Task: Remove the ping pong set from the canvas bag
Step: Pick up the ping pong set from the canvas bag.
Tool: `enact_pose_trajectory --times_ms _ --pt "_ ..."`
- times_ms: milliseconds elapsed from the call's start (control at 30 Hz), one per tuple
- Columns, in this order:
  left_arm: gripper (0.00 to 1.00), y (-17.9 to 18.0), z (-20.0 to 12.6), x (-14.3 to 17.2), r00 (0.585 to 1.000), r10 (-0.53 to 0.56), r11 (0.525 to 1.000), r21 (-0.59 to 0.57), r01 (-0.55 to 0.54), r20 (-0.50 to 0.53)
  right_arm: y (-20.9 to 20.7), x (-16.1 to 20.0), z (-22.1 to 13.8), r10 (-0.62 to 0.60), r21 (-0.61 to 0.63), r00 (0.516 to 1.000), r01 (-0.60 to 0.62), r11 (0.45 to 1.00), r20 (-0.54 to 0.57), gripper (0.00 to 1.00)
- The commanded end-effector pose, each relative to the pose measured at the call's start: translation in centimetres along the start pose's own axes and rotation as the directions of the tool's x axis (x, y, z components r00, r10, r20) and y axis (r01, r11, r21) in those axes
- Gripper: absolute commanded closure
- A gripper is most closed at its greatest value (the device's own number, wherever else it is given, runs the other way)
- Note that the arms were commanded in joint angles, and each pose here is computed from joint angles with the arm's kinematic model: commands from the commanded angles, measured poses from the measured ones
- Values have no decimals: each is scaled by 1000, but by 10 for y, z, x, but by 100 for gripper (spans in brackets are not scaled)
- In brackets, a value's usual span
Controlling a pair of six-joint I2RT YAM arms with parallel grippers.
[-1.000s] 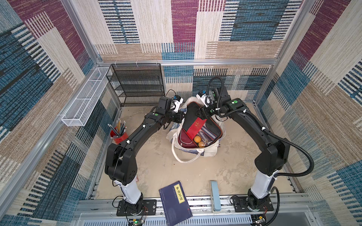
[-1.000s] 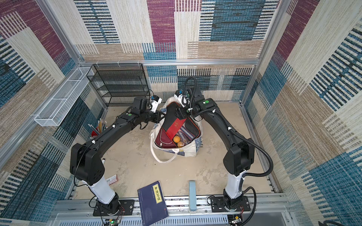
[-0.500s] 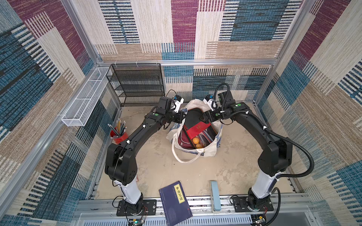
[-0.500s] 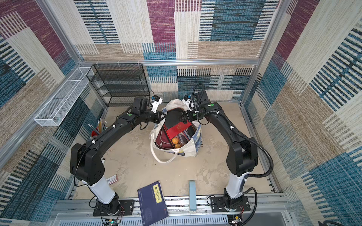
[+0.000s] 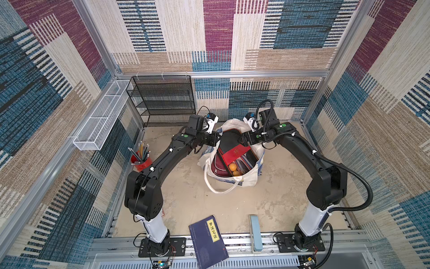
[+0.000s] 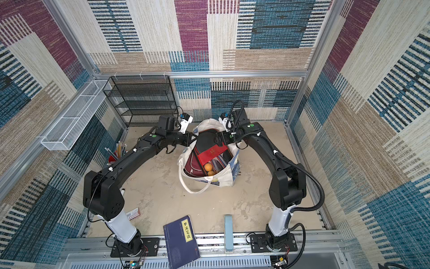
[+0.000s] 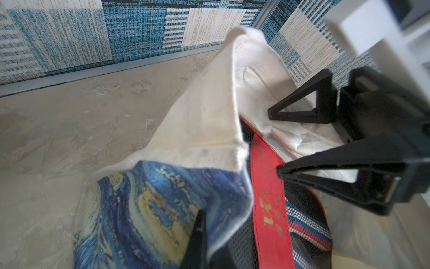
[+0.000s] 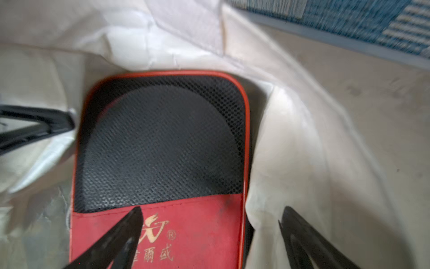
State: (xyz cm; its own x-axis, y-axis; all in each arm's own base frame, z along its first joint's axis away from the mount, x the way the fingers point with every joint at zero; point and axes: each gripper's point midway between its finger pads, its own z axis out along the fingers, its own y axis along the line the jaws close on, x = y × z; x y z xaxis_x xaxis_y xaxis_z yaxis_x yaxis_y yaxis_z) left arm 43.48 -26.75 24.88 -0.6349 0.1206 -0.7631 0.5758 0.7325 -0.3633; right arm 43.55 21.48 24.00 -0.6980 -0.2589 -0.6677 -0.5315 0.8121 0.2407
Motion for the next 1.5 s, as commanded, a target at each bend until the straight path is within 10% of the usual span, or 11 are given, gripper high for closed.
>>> enact_pose_trajectory --times_ms 0,300,1167,1467 --pt "100 3 -9 -6 1000 17 999 -44 -17 -4 14 -7 -19 -24 2 1000 24 1000 -1 4" --pt "100 -1 -29 -33 997 72 993 -92 -68 42 74 24 -5 -66 -131 996 57 990 -61 1" --pt "100 -4 -18 -20 997 70 997 -39 -69 30 -36 55 36 123 13 987 -122 992 -103 1" --pt "100 -14 -11 -13 995 84 995 45 -86 49 -7 64 52 94 -304 989 -124 945 -112 1"
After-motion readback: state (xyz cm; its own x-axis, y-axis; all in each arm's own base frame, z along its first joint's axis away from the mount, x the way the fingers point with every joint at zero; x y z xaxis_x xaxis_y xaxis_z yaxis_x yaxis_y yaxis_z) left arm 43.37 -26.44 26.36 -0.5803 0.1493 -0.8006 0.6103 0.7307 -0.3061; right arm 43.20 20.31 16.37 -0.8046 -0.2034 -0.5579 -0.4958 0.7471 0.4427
